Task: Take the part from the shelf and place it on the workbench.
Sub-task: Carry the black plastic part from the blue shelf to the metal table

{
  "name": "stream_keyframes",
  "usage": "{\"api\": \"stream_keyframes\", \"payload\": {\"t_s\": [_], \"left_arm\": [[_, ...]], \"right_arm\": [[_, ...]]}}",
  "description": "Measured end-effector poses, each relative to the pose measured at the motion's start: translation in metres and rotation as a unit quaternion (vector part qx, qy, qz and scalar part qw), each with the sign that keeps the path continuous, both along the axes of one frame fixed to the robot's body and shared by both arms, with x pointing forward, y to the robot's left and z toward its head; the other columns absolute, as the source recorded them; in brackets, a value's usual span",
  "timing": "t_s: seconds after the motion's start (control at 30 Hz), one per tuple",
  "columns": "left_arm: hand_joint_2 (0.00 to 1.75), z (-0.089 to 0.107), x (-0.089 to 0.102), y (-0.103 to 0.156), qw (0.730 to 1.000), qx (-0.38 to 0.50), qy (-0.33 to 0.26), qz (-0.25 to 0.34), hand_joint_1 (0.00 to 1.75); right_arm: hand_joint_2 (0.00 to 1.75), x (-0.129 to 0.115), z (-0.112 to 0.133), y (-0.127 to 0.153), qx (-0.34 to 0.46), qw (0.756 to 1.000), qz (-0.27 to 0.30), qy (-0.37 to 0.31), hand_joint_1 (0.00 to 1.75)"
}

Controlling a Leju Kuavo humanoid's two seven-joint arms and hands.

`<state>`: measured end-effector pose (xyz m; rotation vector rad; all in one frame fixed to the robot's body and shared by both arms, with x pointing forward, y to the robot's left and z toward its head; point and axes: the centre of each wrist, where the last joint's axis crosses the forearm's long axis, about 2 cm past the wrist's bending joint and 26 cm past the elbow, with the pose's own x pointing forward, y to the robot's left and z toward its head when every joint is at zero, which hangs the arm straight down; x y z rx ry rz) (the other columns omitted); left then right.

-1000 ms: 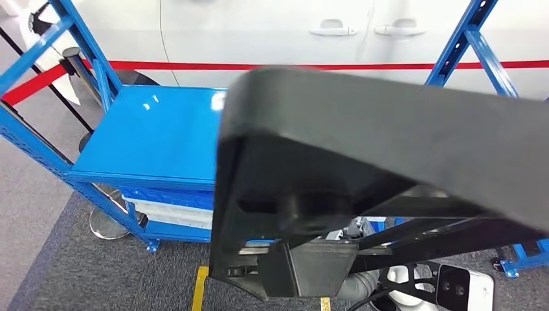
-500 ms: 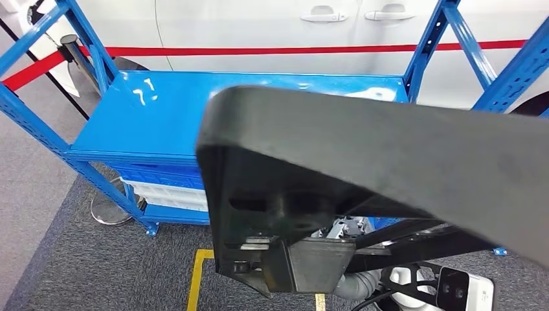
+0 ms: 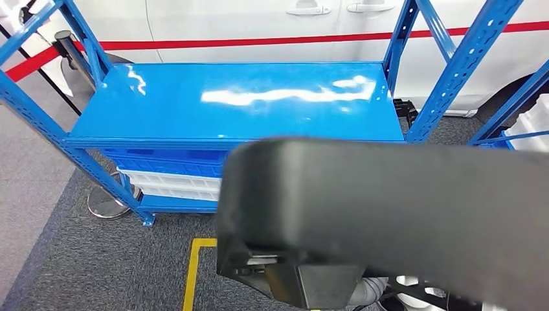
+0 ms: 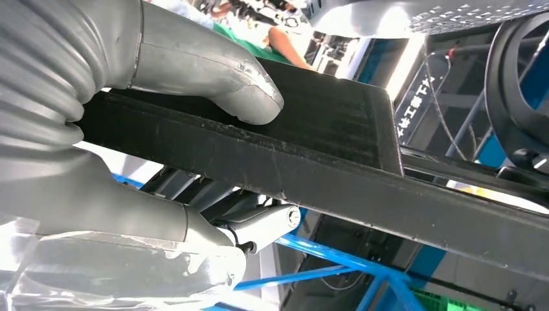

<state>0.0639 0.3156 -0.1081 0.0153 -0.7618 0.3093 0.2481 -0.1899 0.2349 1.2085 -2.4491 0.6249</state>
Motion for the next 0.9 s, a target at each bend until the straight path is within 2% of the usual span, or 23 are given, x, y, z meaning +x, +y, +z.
{"api": "stream_keyframes", "payload": {"t_s": [0.37, 0.9], "left_arm": [[1.75, 0.003, 0.016, -0.001, 0.999, 0.003, -0.001, -0.034, 0.00], [1.75, 0.004, 0.023, -0.004, 0.999, 0.003, -0.006, -0.049, 0.00]], "right_arm": [[1.75, -0.006, 0.004, -0.004, 0.008, 0.999, -0.041, -0.011, 1.71], [1.75, -0.012, 0.008, -0.005, 0.015, 0.999, -0.044, -0.019, 1.71]]}}
